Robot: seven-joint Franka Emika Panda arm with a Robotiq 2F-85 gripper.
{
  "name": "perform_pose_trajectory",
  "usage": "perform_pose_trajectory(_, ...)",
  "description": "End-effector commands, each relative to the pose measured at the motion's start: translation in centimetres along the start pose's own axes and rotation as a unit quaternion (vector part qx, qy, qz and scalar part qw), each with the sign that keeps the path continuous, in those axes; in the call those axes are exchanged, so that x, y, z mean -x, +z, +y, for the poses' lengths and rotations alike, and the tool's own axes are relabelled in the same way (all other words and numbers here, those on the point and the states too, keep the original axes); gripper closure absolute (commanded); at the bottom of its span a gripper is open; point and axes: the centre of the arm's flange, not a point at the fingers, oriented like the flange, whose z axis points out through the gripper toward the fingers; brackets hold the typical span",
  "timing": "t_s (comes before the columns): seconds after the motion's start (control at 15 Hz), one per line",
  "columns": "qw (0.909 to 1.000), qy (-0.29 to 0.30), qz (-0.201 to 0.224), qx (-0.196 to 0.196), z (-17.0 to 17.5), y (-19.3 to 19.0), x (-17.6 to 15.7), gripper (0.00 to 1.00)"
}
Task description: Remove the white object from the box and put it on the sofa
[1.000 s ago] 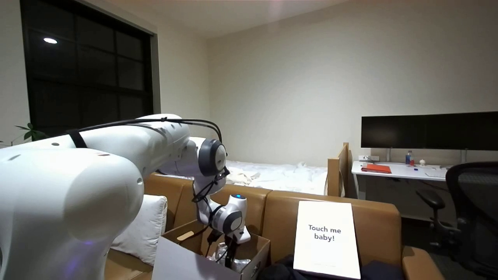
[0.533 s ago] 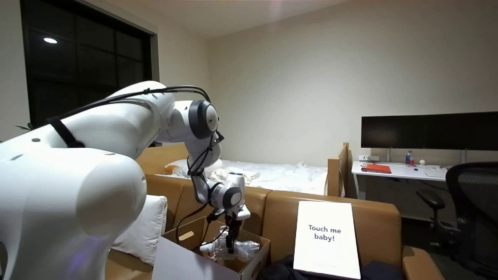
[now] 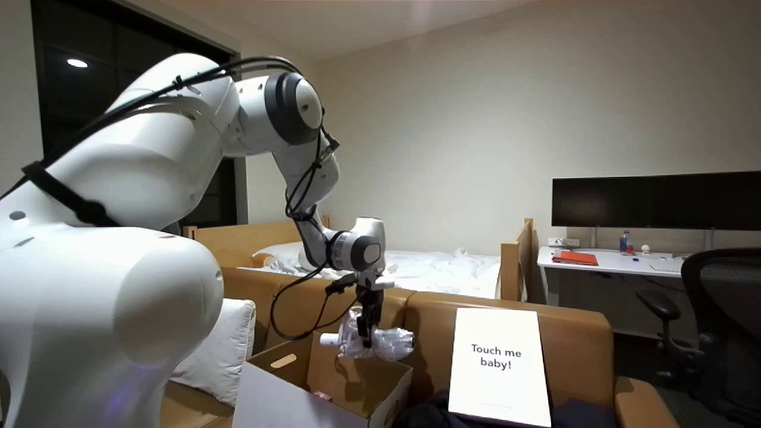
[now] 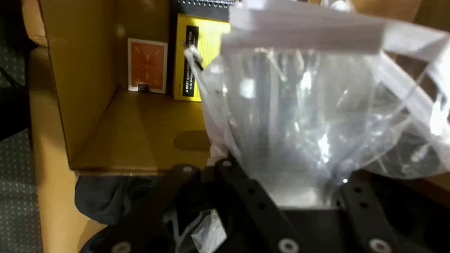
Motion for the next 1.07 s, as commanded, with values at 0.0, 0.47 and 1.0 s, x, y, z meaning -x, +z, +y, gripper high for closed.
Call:
perform_pose_trajectory(0.0, 0.9979, 0.051, -0.029, -0.030, 2.2, -7.4, -5.8, 0.80)
perform_pose_trajectory(0.47, 0.9662, 0.246, -0.048, -0.058, 6.0, -15.7, -24.3, 0.80)
perform_pose_trajectory(1.0, 0.9254, 0.372, -0.055, 0.045, 15.2, -22.2, -47.3, 0.80)
